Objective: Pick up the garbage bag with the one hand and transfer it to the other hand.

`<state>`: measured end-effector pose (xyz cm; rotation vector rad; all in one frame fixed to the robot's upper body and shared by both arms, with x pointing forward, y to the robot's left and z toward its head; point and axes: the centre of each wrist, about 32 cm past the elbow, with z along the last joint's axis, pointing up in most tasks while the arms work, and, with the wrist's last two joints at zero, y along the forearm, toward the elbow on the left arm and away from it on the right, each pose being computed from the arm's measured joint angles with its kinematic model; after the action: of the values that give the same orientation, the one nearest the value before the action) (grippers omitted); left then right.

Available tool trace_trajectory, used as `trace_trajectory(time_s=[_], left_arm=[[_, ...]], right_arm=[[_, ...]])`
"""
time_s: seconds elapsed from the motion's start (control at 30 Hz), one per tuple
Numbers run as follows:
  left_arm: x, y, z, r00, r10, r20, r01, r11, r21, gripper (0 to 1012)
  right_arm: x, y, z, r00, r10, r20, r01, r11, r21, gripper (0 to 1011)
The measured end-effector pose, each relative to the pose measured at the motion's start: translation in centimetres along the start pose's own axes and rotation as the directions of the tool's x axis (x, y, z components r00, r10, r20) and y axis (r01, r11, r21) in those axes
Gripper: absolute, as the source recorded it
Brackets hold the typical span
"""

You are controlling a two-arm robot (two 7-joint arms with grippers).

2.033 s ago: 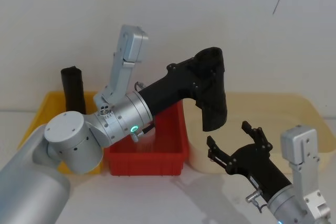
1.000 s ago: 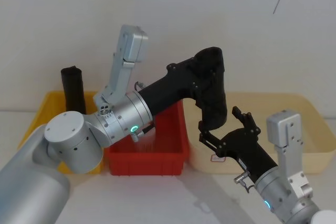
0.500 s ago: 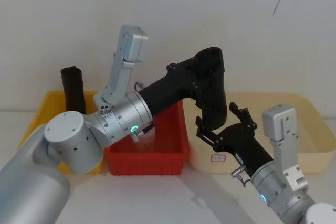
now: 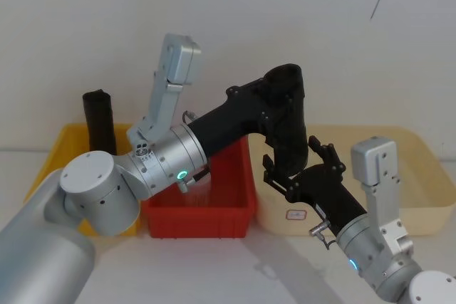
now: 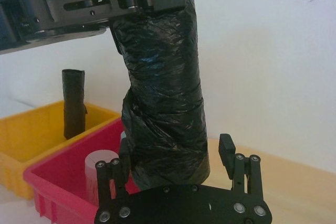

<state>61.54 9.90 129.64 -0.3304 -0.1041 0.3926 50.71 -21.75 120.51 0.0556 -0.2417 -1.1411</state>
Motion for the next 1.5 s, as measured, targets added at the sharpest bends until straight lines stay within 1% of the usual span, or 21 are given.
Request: trace_trajectory(time_s=[0.13, 0.2, 0.23, 0.3, 0.4, 0.43, 0.5, 0.53, 0.6, 0.67, 0.7, 1.1, 1.2, 1.27, 1.33, 1.37, 1.4, 1.43, 1.47, 1.5], left_arm=[[0.00, 0.00, 0.00, 1.0000, 0.000, 0.000, 0.000, 1.0000, 0.000, 375], [0.00, 0.00, 0.00, 1.0000, 0.000, 0.000, 0.000, 1.0000, 0.000, 375], [0.00, 0.00, 0.00, 1.0000, 0.000, 0.000, 0.000, 1.0000, 0.000, 375], [0.00, 0.00, 0.00, 1.0000, 0.000, 0.000, 0.000, 1.0000, 0.000, 375], [0.00, 0.00, 0.00, 1.0000, 0.000, 0.000, 0.000, 1.0000, 0.000, 375], [0.00, 0.00, 0.00, 1.0000, 0.000, 0.000, 0.000, 1.0000, 0.000, 375], [0.00, 0.00, 0.00, 1.0000, 0.000, 0.000, 0.000, 1.0000, 0.000, 375], [0.00, 0.00, 0.00, 1.0000, 0.000, 0.000, 0.000, 1.0000, 0.000, 375], [0.00, 0.00, 0.00, 1.0000, 0.000, 0.000, 0.000, 1.0000, 0.000, 375], [0.00, 0.00, 0.00, 1.0000, 0.000, 0.000, 0.000, 1.0000, 0.000, 375], [0.00, 0.00, 0.00, 1.0000, 0.000, 0.000, 0.000, 1.0000, 0.000, 375], [0.00, 0.00, 0.01, 1.0000, 0.000, 0.000, 0.000, 1.0000, 0.000, 378], [-0.01, -0.01, 0.00, 1.0000, 0.000, 0.000, 0.000, 1.0000, 0.000, 475], [0.00, 0.00, 0.00, 1.0000, 0.000, 0.000, 0.000, 1.0000, 0.000, 512], [0.00, 0.00, 0.00, 1.0000, 0.000, 0.000, 0.000, 1.0000, 0.000, 590], [0.00, 0.00, 0.00, 1.0000, 0.000, 0.000, 0.000, 1.0000, 0.000, 599], [0.00, 0.00, 0.00, 1.0000, 0.000, 0.000, 0.000, 1.0000, 0.000, 647], [0.00, 0.00, 0.00, 1.0000, 0.000, 0.000, 0.000, 1.0000, 0.000, 667], [0.00, 0.00, 0.00, 1.0000, 0.000, 0.000, 0.000, 1.0000, 0.000, 726], [0.00, 0.00, 0.00, 1.0000, 0.000, 0.000, 0.000, 1.0000, 0.000, 738]], right_arm=[[-0.1, 0.2, 0.1, 1.000, -0.002, -0.002, 0.002, 1.000, 0.000, 1000], [-0.1, 0.2, 0.2, 1.000, -0.002, -0.002, 0.002, 1.000, 0.001, 977], [-0.1, 0.3, 0.2, 1.000, -0.002, -0.002, 0.002, 1.000, 0.002, 945], [-0.2, 0.3, 0.2, 1.000, -0.003, -0.001, 0.003, 1.000, 0.003, 915], [-0.3, 0.5, 0.3, 1.000, -0.003, 0.001, 0.003, 1.000, 0.004, 820], [-0.3, 0.5, 0.4, 1.000, -0.004, 0.001, 0.003, 1.000, 0.005, 820], [-0.3, 0.6, 0.4, 1.000, -0.004, 0.002, 0.004, 1.000, 0.004, 747], [-0.3, 0.6, 0.4, 1.000, -0.004, 0.001, 0.004, 1.000, 0.003, 738], [-0.3, 0.6, 0.5, 1.000, -0.003, 0.001, 0.003, 1.000, 0.002, 672], [-0.4, 0.7, 0.6, 1.000, -0.001, 0.000, 0.001, 1.000, 0.000, 631], [-0.4, 0.7, 0.6, 1.000, 0.000, 0.000, 0.000, 1.000, 0.000, 588], [-0.6, 0.9, 1.0, 1.000, 0.004, -0.005, -0.004, 1.000, -0.008, 586], [-0.6, 0.9, 1.2, 1.000, 0.003, -0.005, -0.003, 1.000, -0.006, 585], [-0.6, 0.9, 1.2, 1.000, 0.003, -0.006, -0.003, 1.000, -0.006, 585], [-0.6, 0.9, 1.3, 1.000, 0.001, -0.007, -0.001, 1.000, -0.005, 585], [-0.5, 0.9, 1.3, 1.000, -0.001, -0.007, 0.001, 1.000, -0.005, 585], [-0.5, 1.0, 1.3, 1.000, -0.003, -0.009, 0.003, 1.000, -0.004, 585], [-0.5, 0.9, 1.3, 1.000, -0.004, -0.010, 0.004, 1.000, -0.005, 585], [-0.4, 0.9, 1.3, 1.000, -0.008, -0.012, 0.008, 1.000, -0.005, 585], [-0.4, 0.9, 1.3, 1.000, -0.011, -0.014, 0.011, 1.000, -0.005, 585]])
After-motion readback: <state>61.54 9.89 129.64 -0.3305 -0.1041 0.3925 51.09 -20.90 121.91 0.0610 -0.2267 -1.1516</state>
